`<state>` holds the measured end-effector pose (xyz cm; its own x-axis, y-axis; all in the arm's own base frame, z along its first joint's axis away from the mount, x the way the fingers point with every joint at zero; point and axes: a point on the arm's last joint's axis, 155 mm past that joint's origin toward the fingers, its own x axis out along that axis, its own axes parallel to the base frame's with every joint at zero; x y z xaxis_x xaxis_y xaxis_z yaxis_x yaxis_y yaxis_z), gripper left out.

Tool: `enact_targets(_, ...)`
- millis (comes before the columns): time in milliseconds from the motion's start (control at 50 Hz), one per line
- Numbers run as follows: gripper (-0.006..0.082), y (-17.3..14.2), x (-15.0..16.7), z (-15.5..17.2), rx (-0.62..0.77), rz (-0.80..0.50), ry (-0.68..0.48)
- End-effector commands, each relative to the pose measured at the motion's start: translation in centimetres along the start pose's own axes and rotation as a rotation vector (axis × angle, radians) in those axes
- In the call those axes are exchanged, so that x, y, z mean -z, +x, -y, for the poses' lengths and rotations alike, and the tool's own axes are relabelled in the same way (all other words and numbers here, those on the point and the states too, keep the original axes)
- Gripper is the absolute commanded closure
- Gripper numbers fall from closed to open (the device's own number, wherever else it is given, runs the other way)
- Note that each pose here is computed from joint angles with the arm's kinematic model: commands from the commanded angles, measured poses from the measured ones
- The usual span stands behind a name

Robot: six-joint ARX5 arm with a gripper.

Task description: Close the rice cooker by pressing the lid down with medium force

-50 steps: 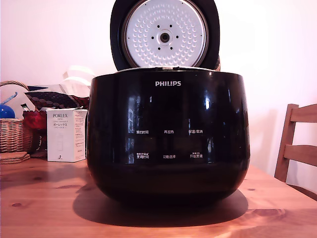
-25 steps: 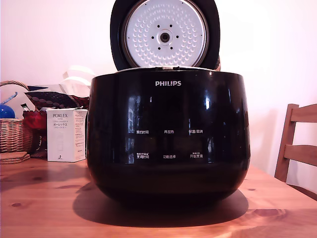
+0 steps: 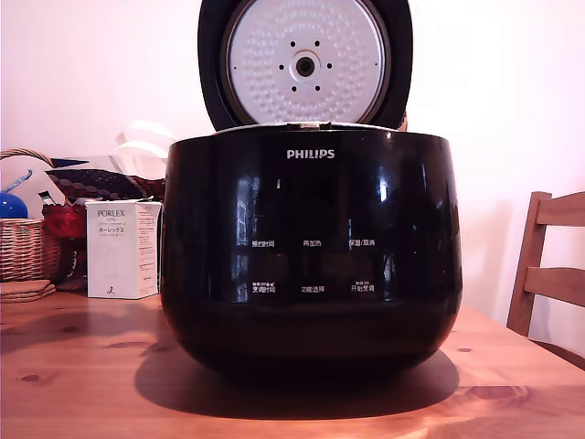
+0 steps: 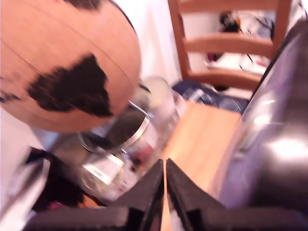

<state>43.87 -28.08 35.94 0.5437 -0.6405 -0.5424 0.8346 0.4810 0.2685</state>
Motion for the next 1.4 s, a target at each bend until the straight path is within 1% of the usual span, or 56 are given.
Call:
enact_targets(0, 0.0788, 2.2, 0.9, 2.1, 0.068, -0.037, 0.010)
enact_targets(240, 0.0788, 2.3, 1.8, 4.4, 0.129, -0.090, 0.011)
enact_targets(520, 0.0789, 1.8, 3.4, 7.8, 0.240, -0.173, -0.017)
enact_targets(740, 0.0789, 1.6, 3.6, 10.0, 0.310, -0.192, -0.024)
enact_targets(960, 0.0789, 1.6, 3.4, 10.6, 0.326, -0.192, -0.030)
enact_targets(1040, 0.0789, 1.9, 3.6, 10.5, 0.322, -0.194, -0.050)
enact_targets(1260, 0.0789, 3.3, 5.4, 11.1, 0.334, -0.218, -0.064)
enact_targets(1380, 0.0789, 3.6, 6.0, 11.7, 0.340, -0.220, -0.061)
